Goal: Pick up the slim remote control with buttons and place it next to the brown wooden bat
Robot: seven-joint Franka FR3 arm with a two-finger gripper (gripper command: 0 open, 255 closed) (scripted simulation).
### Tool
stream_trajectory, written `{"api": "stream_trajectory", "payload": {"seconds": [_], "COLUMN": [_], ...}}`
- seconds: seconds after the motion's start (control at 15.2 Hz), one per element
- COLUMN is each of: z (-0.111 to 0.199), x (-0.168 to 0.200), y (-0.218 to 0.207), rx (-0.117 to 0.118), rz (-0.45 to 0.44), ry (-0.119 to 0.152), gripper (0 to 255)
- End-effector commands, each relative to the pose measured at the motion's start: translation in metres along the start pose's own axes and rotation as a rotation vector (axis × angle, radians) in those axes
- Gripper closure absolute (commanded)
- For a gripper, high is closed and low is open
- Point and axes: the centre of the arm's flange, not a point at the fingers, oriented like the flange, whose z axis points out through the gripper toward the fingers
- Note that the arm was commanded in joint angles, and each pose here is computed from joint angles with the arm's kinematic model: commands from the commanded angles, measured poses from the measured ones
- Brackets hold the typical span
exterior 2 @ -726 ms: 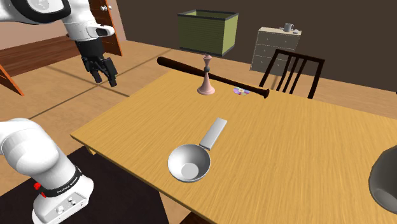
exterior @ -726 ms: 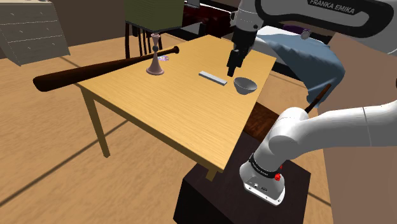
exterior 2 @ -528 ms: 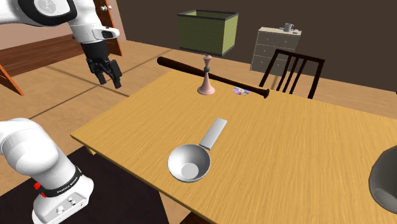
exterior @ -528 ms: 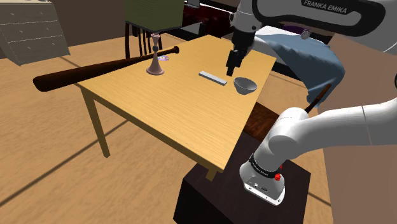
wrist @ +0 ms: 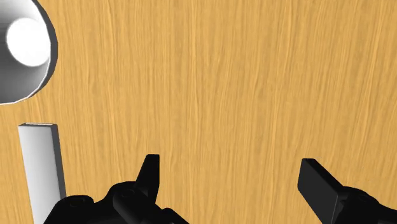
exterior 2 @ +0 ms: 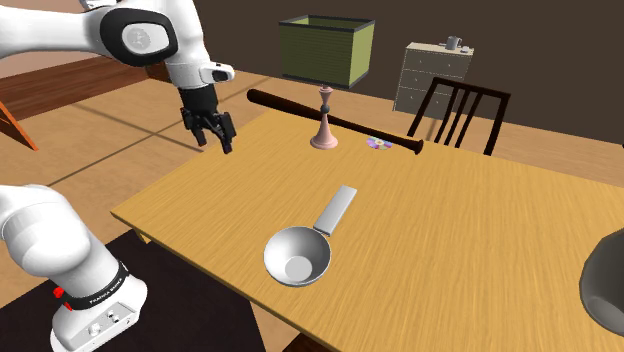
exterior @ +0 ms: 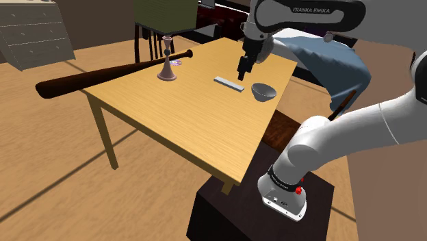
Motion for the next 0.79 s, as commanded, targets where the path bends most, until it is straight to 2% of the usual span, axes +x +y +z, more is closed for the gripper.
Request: {"api": "stream_trajectory", "payload": {"seconds": [0.0,0.73], "z": [0.016,0.089], "x": [0.01,0.074], "y": [0.022,0.133], "rx": [0.004,0.032], "rz": [-0.002,-0.007], "ry": [0.002,0.006], "gripper": [0,0]}}
